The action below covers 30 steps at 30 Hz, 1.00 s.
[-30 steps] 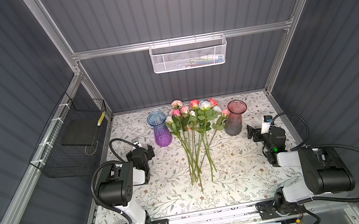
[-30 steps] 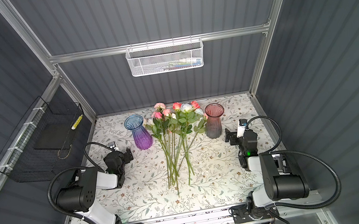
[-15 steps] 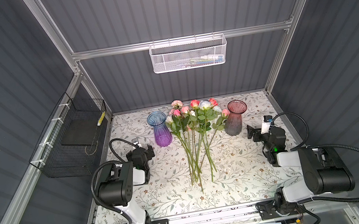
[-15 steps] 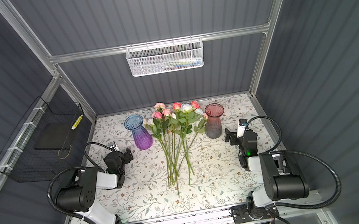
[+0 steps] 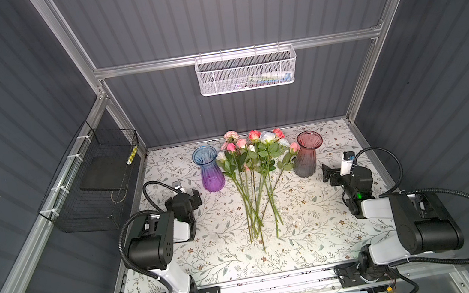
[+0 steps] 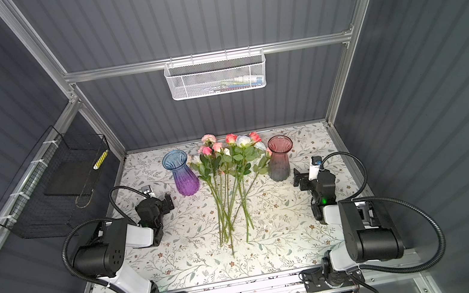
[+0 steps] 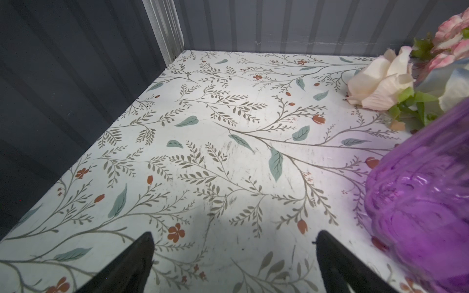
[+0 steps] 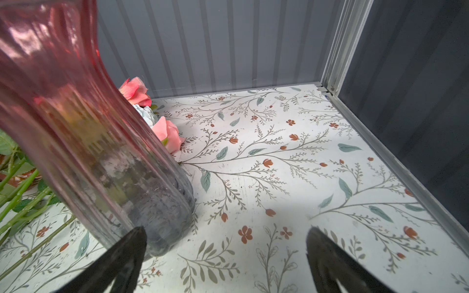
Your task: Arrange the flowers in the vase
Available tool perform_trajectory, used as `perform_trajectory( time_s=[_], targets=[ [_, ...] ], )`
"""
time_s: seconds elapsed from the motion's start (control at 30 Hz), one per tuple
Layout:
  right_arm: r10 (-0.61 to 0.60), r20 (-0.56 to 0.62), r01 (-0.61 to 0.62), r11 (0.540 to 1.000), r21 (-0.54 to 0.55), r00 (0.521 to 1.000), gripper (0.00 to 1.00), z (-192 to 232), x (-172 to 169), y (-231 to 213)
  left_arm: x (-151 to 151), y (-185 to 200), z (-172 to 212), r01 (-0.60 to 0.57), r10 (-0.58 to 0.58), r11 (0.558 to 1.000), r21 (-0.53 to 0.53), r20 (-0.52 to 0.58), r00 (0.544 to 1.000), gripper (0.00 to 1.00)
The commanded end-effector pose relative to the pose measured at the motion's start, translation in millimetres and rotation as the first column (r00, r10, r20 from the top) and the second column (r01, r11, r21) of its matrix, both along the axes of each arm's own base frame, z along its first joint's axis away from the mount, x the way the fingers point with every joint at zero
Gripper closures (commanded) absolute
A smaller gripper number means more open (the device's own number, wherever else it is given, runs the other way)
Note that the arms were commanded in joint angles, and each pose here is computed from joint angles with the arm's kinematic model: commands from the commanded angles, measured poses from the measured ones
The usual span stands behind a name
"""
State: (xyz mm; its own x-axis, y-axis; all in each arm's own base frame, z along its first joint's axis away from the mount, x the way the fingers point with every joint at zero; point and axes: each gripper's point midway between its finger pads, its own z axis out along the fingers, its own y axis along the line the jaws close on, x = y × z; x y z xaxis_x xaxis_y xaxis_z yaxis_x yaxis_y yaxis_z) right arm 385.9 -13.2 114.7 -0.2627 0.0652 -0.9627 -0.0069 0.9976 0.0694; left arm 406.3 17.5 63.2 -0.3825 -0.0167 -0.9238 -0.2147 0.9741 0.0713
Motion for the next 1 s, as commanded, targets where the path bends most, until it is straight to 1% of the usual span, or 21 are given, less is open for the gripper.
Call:
perform_trajectory(
  time_s=[0.0,0.47,0.57,0.63,0.73,0.8,0.87,0.9,0.93,0.97],
  targets=[
    [-0.004,0.022,0.004,1.0,-0.01,1.0,0.01,4.9,-0.5,0.1,5.1,0.1,5.2,0.002,-0.002,1.0,0.019,0.01,1.0,0.0],
    [-0.02,0.014,0.02,1.0,-0.007,1.0,0.01,4.1,0.2,-3.2,5.5,-0.1,4.4,0.003,-0.003,1.0,0.019,0.006,1.0,0.0],
    [-0.146,0.014,0.146,0.989,0.004,0.989,0.01,10.2,-1.0,-23.6,4.8,0.2,5.4,0.002,-0.002,1.0,0.019,0.011,1.0,0.0],
    [-0.163,-0.007,0.163,0.987,0.003,0.987,0.01,19.2,-2.1,-26.2,7.0,-0.8,13.0,0.008,-0.008,1.0,0.024,0.006,1.0,0.0],
    [-0.189,-0.05,0.188,0.982,-0.016,0.981,0.01,42.6,0.6,-29.6,10.7,1.2,38.4,-0.009,0.01,1.0,0.026,-0.051,0.999,0.0],
    [-0.225,-0.056,0.223,0.974,-0.034,0.973,0.01,65.0,-2.0,-35.4,9.3,0.5,65.9,-0.01,0.011,1.0,0.021,-0.023,1.0,0.0],
    [-0.283,-0.047,0.282,0.959,-0.033,0.958,0.01,90.0,-9.6,-44.1,3.9,-2.8,103.1,0.001,-0.002,0.999,0.034,0.029,1.0,0.0],
    [-0.317,-0.021,0.317,0.948,-0.012,0.948,0.01,109.6,-16.0,-48.5,-0.6,-0.7,121.2,-0.015,0.013,0.999,0.036,0.055,0.998,0.0],
    [-0.372,-0.02,0.372,0.928,0.027,0.928,0.01,125.1,-23.7,-55.3,-6.6,2.0,142.6,-0.034,0.032,0.999,0.02,0.09,0.995,0.0],
    [-0.436,-0.033,0.437,0.894,0.099,0.9,0.01,142.8,-33.3,-62.3,-13.7,3.7,165.6,-0.045,0.045,0.999,-0.002,0.128,0.991,0.0]
  ],
)
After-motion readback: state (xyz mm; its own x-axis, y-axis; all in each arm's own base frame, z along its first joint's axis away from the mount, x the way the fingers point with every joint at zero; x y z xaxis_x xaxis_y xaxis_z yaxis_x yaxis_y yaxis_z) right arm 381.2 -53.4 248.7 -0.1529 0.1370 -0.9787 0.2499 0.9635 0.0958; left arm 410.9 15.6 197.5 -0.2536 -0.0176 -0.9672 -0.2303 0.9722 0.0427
